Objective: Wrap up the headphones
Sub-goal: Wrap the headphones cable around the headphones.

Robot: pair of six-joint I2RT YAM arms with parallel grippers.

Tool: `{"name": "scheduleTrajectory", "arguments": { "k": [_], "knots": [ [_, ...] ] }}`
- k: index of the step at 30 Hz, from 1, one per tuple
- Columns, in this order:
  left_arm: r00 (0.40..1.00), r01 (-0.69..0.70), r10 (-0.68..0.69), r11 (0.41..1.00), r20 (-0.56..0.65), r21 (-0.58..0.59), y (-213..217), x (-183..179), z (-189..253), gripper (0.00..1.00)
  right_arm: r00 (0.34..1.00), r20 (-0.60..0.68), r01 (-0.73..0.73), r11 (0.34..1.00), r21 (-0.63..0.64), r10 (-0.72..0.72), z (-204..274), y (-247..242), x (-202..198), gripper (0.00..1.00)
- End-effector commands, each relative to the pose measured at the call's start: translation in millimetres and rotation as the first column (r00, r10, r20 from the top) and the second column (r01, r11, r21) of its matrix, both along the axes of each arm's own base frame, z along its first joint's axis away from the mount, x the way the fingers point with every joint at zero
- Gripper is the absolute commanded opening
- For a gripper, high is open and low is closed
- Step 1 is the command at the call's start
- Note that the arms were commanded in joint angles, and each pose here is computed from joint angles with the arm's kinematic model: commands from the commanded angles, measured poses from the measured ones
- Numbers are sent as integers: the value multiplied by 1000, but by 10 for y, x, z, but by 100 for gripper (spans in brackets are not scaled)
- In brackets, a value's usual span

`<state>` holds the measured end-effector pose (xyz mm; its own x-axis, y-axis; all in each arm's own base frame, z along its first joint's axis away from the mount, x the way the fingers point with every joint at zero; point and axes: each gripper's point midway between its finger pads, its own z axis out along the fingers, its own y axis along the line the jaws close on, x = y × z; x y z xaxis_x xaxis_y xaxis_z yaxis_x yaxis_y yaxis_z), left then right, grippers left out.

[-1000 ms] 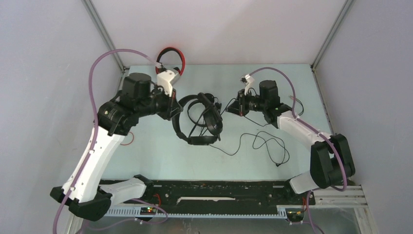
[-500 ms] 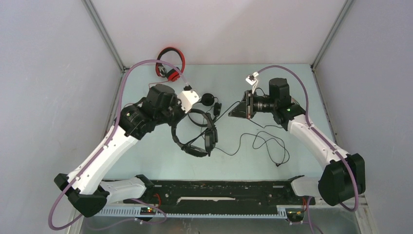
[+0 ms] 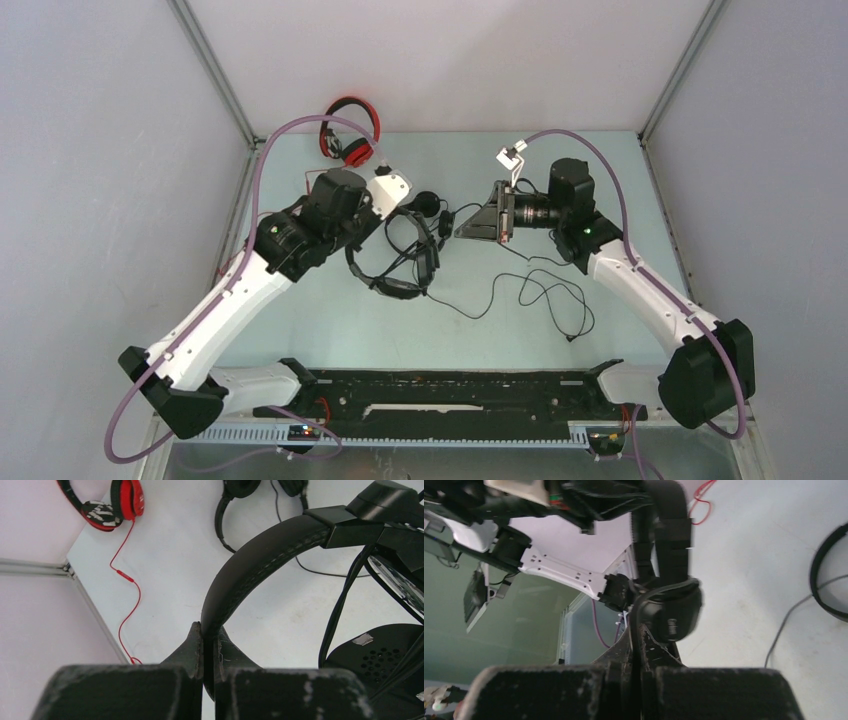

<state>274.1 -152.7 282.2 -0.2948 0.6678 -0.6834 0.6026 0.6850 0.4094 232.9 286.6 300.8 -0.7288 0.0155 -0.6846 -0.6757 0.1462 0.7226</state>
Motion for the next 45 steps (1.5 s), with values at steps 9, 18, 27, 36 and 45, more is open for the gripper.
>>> {"name": "scheduleTrajectory", "arguments": {
  "k": [9,18,27,36,45],
  "knots": [
    [937,-303,332,926,107,-225,86,317,323,0,979,126,-178,975,130,161,581,423,-396,5],
    [865,-444,501,802,44,-399,57,419,438,0,960,235,-169,984,56,151,354,575,-426,16],
    [797,-533,601,659,-54,-531,12,466,469,0,892,432,-137,990,-26,135,119,659,-476,18],
    [778,-545,598,490,-193,-680,-139,494,605,0,810,580,-45,996,-82,84,-235,634,-449,17],
    [803,-522,521,379,-290,-764,-243,448,794,0,725,684,6,993,-121,78,-639,573,-404,20]
  ]
}}
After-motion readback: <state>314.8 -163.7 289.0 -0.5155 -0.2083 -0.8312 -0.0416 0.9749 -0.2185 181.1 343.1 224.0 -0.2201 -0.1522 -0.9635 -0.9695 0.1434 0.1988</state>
